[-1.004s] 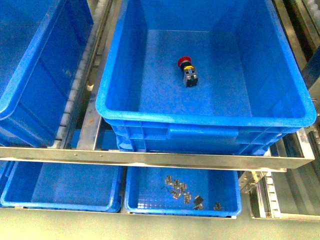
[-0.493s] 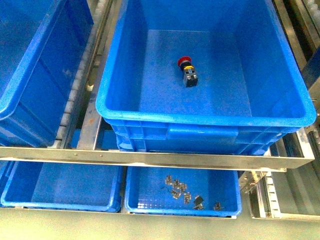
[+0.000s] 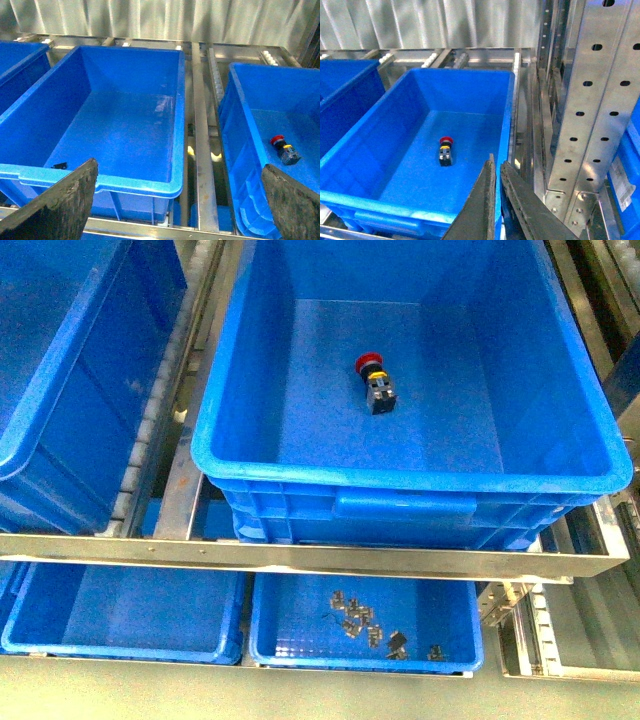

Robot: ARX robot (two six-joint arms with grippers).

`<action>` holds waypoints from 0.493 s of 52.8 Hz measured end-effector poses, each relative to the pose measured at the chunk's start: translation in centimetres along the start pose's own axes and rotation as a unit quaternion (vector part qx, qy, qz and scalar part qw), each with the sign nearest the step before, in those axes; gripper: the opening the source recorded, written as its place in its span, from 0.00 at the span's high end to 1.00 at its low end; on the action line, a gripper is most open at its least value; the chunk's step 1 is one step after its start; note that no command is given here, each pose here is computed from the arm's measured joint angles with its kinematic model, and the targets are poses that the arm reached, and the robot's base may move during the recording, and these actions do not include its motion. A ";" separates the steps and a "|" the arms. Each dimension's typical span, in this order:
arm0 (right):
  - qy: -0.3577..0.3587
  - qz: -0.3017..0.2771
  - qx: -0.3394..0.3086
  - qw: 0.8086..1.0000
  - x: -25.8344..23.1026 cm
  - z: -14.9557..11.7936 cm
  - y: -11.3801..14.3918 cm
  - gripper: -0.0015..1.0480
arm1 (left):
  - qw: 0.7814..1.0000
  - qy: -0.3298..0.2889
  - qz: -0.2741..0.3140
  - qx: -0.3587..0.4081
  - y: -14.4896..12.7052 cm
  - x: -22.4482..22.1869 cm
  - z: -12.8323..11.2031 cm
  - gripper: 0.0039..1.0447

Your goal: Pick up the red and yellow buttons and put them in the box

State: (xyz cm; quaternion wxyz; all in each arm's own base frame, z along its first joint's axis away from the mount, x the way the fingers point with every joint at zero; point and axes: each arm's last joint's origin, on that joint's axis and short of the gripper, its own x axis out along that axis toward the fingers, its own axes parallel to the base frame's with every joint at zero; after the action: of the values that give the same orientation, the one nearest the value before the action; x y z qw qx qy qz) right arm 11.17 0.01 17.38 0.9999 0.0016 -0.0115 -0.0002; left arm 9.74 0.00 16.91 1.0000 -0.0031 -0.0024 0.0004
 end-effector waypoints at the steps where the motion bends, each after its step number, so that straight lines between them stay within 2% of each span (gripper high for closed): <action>1: 0.000 0.000 0.000 1.000 0.0 0.0 0.0 0.96 | 1.000 0.000 0.000 0.000 0.0 0.0 0.0 0.07; 14: 0.018 0.001 0.000 1.000 -1.1 -0.5 0.0 0.96 | 1.000 0.000 0.000 0.000 0.0 0.0 0.0 0.07; 26: 0.003 0.000 0.000 1.000 -1.5 -0.3 0.0 0.96 | 1.000 0.000 0.000 0.000 0.0 0.0 0.0 0.07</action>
State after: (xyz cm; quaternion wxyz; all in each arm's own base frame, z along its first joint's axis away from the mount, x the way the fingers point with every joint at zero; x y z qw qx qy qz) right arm 9.67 0.01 17.06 1.0000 0.0016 -0.0087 -0.0006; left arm 9.74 0.00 16.91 1.0000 -0.0030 -0.0024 0.0004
